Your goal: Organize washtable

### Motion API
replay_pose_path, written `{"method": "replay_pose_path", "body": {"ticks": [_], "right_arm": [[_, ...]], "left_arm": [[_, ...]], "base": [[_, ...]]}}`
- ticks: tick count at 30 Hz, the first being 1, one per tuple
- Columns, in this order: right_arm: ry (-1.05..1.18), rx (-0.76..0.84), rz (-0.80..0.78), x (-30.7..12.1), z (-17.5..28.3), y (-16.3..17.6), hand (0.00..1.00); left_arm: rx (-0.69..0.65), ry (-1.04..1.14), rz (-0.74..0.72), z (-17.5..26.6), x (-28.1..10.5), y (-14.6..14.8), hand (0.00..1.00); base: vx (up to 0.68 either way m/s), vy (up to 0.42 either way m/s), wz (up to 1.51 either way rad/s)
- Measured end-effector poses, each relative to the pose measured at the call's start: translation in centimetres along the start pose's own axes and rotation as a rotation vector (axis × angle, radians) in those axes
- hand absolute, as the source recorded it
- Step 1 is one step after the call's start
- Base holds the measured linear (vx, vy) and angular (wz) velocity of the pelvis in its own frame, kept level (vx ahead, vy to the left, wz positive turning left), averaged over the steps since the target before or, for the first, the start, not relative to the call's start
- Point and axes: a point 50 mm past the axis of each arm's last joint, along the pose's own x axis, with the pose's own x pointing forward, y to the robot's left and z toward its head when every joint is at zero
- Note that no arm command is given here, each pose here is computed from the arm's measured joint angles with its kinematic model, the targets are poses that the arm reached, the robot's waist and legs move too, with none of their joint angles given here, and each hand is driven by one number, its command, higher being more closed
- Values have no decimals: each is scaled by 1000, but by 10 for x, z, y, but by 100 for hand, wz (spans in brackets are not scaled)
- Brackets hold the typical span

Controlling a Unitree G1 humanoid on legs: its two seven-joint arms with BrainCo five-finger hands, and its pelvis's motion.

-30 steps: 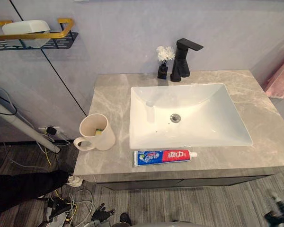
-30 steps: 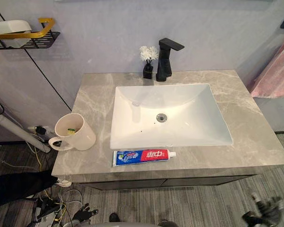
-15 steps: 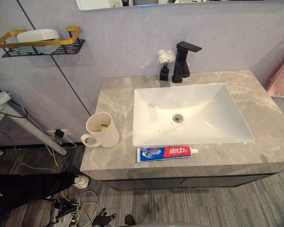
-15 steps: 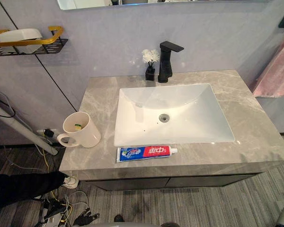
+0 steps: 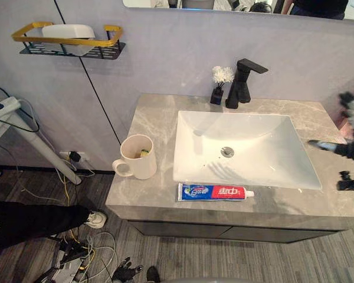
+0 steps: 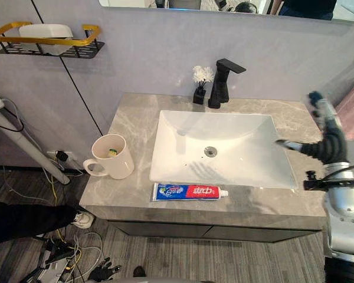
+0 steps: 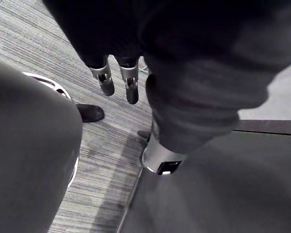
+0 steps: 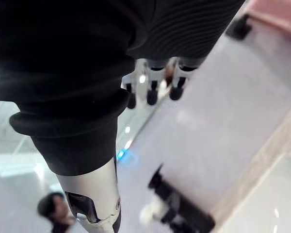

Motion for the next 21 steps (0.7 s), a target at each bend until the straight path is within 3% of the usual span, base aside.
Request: {"method": "replay_pose_path", "body": {"ticks": [10, 21], "right_arm": [[-45, 123, 402, 1, 8, 62, 0], [-41, 179, 557, -10, 10, 87, 0]], "left_arm": [[9, -15, -32, 4, 1, -1, 0], [48, -21, -55, 9, 1, 1, 0]], "base": [[-74, 21, 6], [6, 6, 3]]}}
